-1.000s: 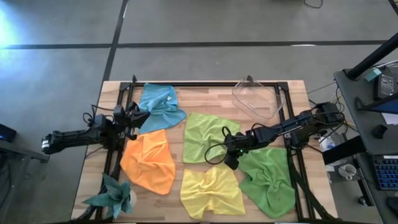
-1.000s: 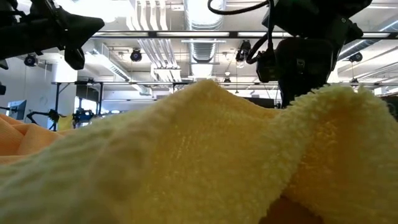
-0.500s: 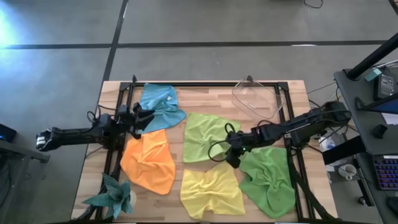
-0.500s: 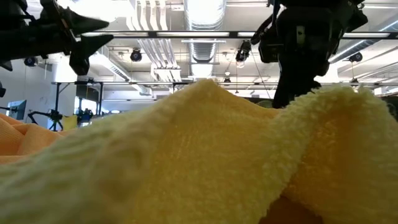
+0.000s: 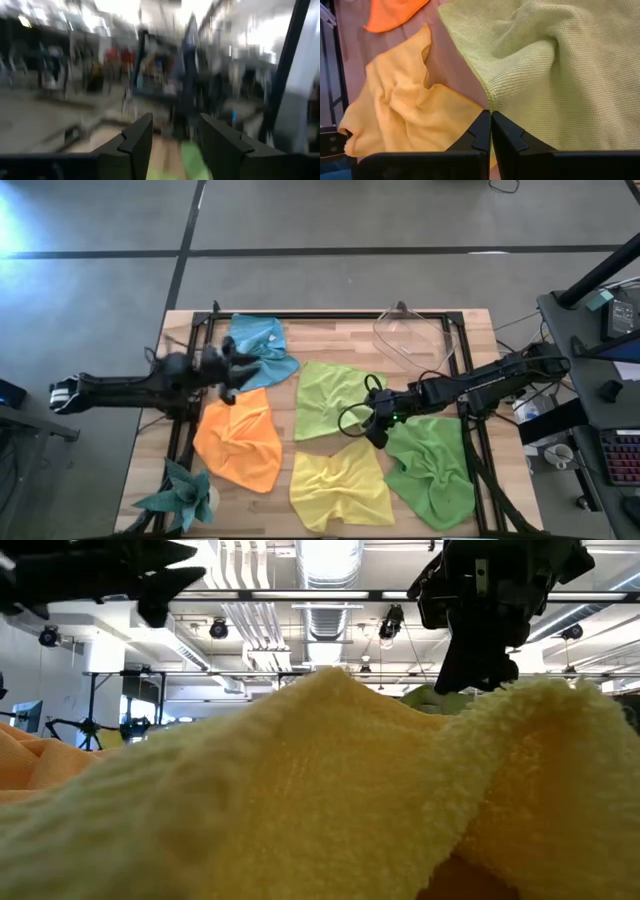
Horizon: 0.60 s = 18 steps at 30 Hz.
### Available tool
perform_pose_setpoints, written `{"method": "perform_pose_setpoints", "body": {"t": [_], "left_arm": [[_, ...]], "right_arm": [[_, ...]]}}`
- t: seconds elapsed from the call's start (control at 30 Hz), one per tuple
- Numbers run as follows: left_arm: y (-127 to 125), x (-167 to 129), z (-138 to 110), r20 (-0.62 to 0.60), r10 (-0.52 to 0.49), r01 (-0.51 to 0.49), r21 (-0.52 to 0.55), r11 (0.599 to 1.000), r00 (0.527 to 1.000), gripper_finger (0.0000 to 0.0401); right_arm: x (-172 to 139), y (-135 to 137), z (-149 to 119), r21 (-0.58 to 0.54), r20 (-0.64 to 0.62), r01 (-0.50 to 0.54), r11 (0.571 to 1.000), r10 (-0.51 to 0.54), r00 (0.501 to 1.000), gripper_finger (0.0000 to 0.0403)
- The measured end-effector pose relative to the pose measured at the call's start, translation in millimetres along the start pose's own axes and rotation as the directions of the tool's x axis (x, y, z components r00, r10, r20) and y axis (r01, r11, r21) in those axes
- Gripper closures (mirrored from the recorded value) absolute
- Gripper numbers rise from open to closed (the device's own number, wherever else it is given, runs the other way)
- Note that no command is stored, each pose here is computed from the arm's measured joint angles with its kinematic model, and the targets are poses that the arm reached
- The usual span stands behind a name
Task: Fold microfiber towels
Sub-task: Fold the light green microfiber cloth
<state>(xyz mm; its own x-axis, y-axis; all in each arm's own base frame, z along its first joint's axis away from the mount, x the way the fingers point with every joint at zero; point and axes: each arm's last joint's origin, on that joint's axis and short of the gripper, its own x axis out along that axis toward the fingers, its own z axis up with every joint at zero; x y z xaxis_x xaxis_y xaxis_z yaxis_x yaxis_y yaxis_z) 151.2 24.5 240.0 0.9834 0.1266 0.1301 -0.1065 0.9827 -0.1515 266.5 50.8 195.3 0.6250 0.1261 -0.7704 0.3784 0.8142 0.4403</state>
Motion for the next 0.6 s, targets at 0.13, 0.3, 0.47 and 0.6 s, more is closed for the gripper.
{"method": "perform_pose_setpoints", "body": {"t": [0.13, 0.3, 0.47, 0.6], "left_arm": [[-1.6, 22.5, -3.8, -0.257, -0.039, 0.038, -0.007, 0.999, 0.966, 0.0255], [-12.0, 49.1, -11.6, -0.439, -0.081, 0.08, -0.022, 0.997, 0.895, 0.0255], [-30.0, 70.9, -29.3, -0.55, -0.141, 0.165, -0.005, 0.986, 0.823, 0.0255], [-42.5, 87.7, -43.5, -0.608, -0.167, 0.197, -0.017, 0.98, 0.776, 0.0255]], "right_arm": [[1.8, -0.5, -0.4, 0.026, -0.004, 0.006, 1.0, -0.006, 1.0, 0.0394], [1.7, -0.4, -0.3, 0.06, -0.002, 0.007, 0.998, -0.007, 1.0, 0.0394], [-0.5, 0.7, 0.9, 0.095, 0.01, -0.004, 0.995, 0.003, 1.0, 0.0394], [-1.4, 0.6, 0.9, 0.103, 0.011, -0.003, 0.995, 0.002, 1.0, 0.0394]]}}
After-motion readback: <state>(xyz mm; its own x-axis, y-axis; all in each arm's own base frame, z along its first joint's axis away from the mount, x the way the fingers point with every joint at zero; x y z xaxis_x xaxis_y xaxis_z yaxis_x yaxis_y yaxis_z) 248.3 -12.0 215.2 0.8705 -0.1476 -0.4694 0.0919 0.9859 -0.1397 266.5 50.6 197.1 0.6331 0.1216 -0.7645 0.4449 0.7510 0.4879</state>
